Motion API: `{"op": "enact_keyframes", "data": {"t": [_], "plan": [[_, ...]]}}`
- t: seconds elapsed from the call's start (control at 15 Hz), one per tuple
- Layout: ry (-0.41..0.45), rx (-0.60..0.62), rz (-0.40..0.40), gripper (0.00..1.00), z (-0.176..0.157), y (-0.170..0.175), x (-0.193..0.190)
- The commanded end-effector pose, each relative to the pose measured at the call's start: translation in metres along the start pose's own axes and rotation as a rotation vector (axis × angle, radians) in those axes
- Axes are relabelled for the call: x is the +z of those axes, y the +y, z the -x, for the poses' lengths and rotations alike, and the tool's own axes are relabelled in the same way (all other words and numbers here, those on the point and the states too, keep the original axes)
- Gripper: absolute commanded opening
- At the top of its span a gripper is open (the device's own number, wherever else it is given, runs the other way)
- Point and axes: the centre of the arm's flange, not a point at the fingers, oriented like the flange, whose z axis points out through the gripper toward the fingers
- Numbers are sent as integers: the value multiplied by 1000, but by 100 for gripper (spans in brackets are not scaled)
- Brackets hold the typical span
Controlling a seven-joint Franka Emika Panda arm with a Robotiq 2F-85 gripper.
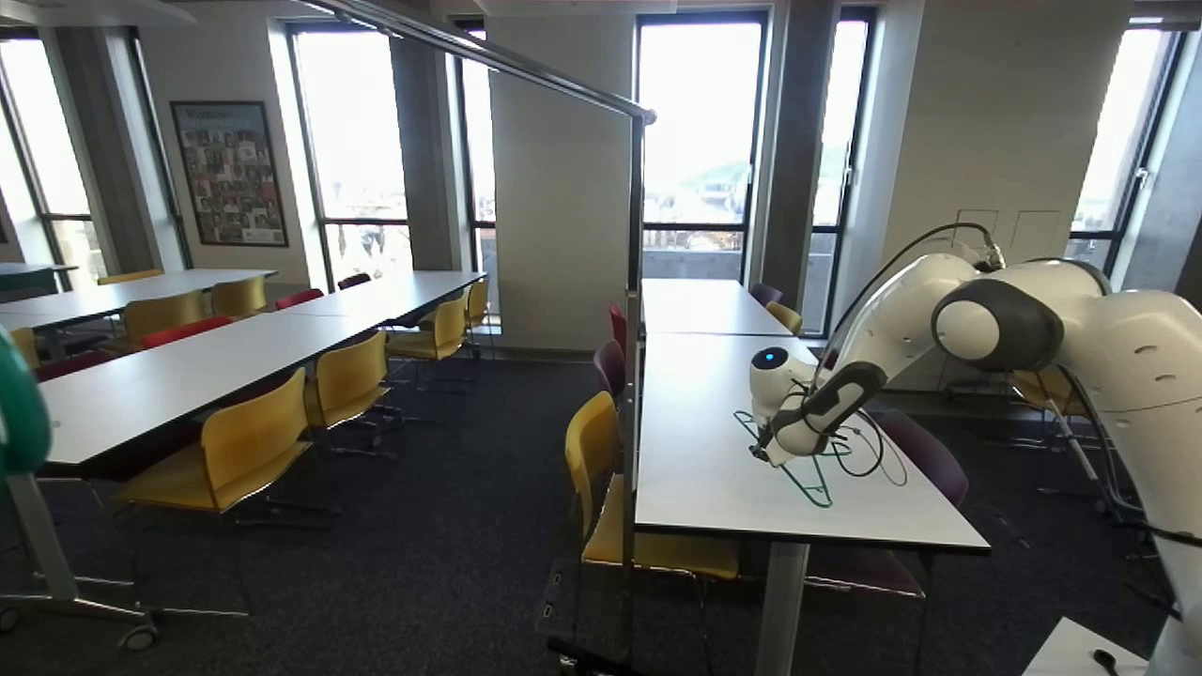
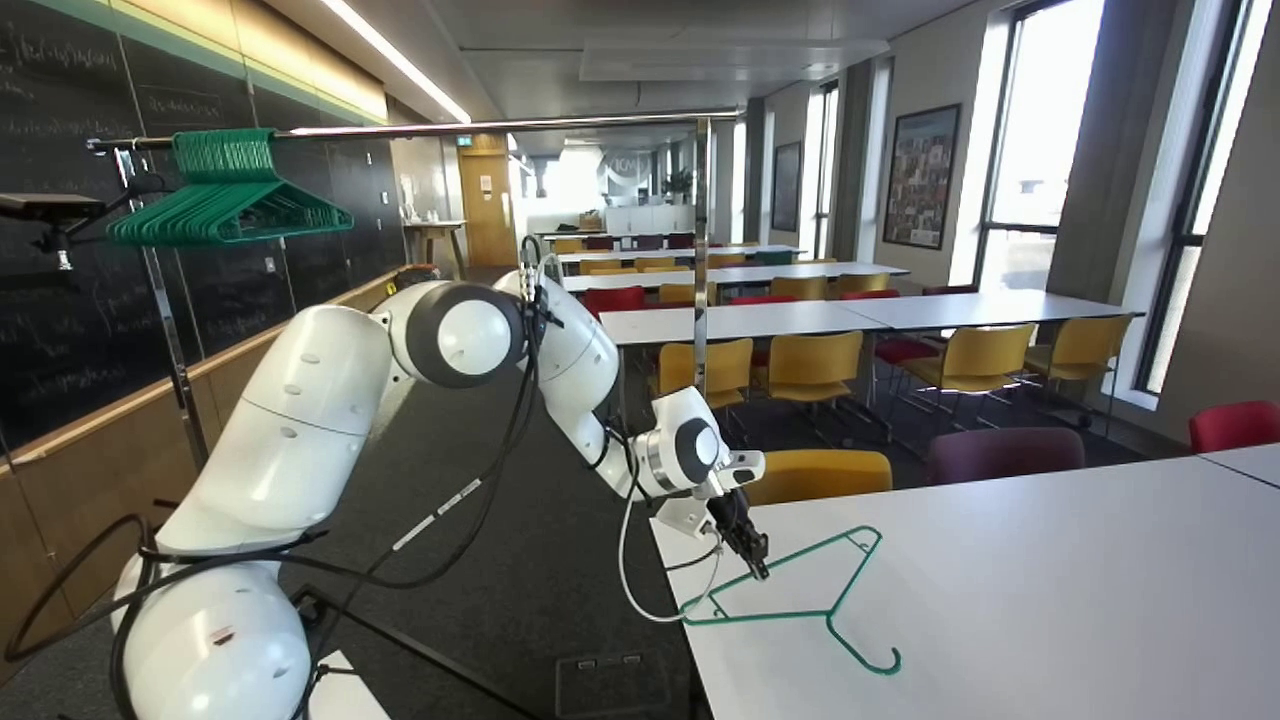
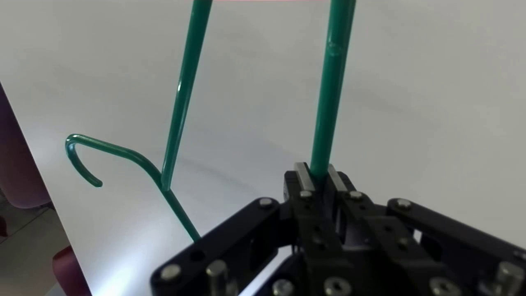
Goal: Put one green hanger on the table
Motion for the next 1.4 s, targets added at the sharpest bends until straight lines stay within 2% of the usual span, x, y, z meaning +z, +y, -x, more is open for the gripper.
{"op": "enact_keyframes", "data": {"t": [0.0, 0.33, 0.73, 0.8, 0.87, 1.33], "plan": [[-26, -23, 55, 3, -16, -8, 22], [-48, -37, 80, 3, -16, -15, 42], [-72, -16, -16, 3, -20, -11, 46], [-77, -14, -24, 24, -21, -11, 47], [-81, -13, -31, 36, -21, -10, 47], [-83, -20, -62, 88, -21, -6, 40]]}}
